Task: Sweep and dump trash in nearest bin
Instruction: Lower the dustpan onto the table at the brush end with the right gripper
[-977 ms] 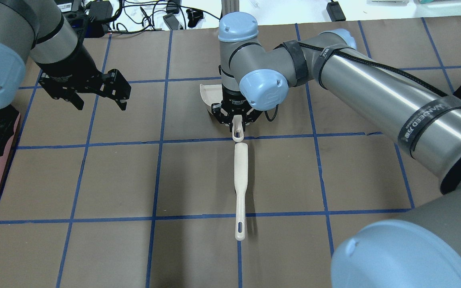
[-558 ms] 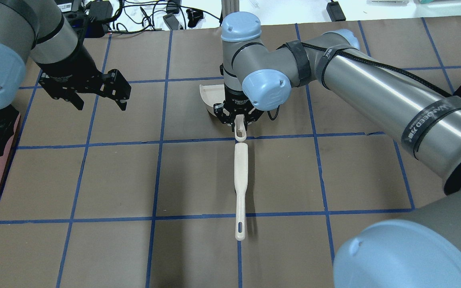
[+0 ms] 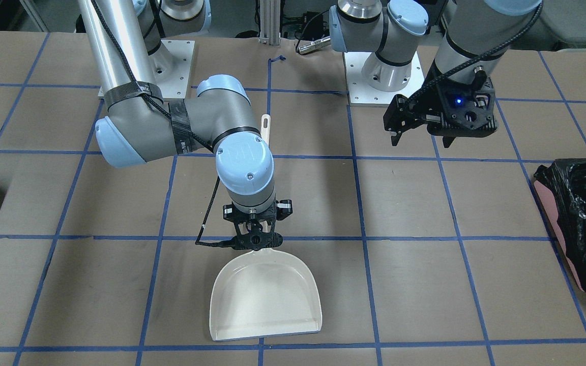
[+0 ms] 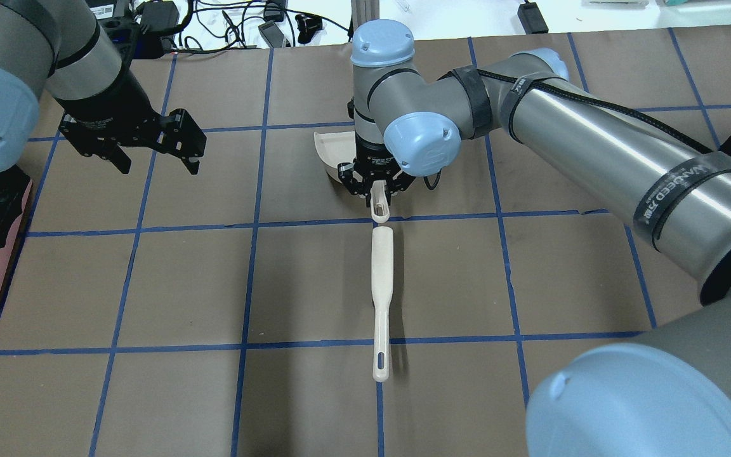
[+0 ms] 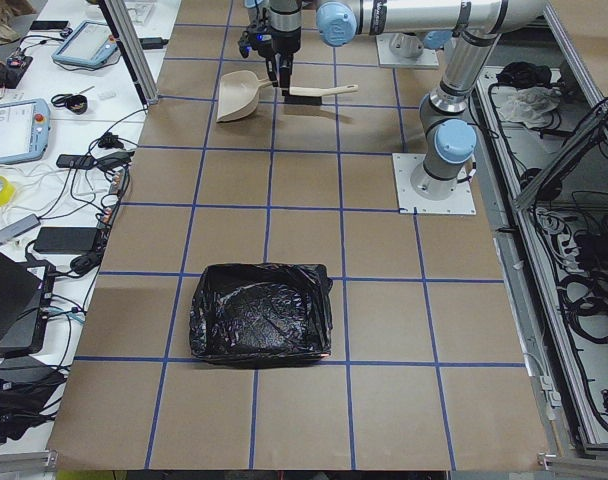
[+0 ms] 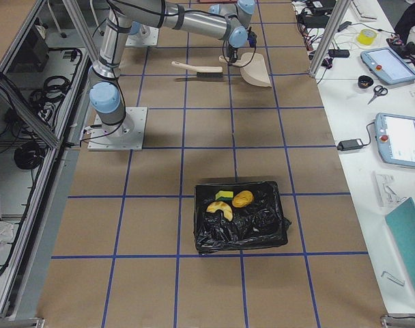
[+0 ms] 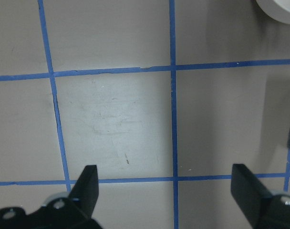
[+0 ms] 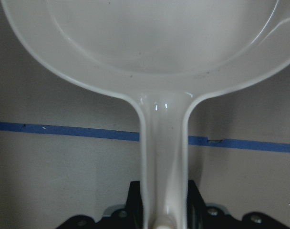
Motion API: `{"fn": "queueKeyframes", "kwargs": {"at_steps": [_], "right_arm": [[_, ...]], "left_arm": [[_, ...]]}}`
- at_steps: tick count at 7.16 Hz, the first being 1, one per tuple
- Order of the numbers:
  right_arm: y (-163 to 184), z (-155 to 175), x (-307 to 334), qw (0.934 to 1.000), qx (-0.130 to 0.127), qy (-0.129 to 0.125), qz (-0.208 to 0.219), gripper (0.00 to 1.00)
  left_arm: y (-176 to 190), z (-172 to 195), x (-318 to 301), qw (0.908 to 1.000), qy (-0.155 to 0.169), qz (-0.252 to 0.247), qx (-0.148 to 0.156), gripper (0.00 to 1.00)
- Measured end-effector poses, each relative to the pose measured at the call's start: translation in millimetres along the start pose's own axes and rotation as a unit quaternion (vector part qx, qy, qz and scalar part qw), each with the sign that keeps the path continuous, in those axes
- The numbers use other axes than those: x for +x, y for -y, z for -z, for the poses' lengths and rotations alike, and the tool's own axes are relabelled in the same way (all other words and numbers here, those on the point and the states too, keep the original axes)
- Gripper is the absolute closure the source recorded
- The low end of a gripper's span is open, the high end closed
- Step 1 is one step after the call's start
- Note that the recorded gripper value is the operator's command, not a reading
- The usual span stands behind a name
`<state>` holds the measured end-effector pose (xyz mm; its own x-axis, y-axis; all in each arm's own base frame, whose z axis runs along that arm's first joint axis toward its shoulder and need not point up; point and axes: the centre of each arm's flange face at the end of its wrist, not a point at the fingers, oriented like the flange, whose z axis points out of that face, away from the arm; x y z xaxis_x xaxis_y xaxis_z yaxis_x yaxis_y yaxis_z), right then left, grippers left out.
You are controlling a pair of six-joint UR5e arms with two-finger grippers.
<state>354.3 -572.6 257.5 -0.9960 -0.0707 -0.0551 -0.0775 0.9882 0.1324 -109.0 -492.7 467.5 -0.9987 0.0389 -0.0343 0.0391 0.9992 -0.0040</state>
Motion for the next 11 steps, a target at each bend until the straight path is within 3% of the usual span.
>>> {"fn": "queueKeyframes", "kwargs": {"at_steps": [5, 8, 9, 11], "right_arm": [[-0.8, 2.1, 0.9, 1.0000, 0.001, -0.002, -0.009, 1.00], [-1.1, 2.4, 1.3, 0.9999, 0.001, -0.002, -0.010, 0.72], [-1.6, 1.7, 1.3, 0.9999, 0.000, -0.002, -0.010, 0.54], [-2.4, 0.2, 1.3, 0.9999, -0.001, -0.002, -0.011, 0.42]], "left_arm": [[-1.1, 2.9, 0.8, 1.0000, -0.001, 0.000, 0.004, 0.00], [-2.0, 3.9, 1.5, 1.0000, -0.003, -0.001, 0.005, 0.00], [-2.0, 4.2, 2.1, 1.0000, -0.005, -0.001, 0.006, 0.00], [-2.0, 4.6, 2.7, 1.0000, -0.007, -0.001, 0.006, 0.00]]}}
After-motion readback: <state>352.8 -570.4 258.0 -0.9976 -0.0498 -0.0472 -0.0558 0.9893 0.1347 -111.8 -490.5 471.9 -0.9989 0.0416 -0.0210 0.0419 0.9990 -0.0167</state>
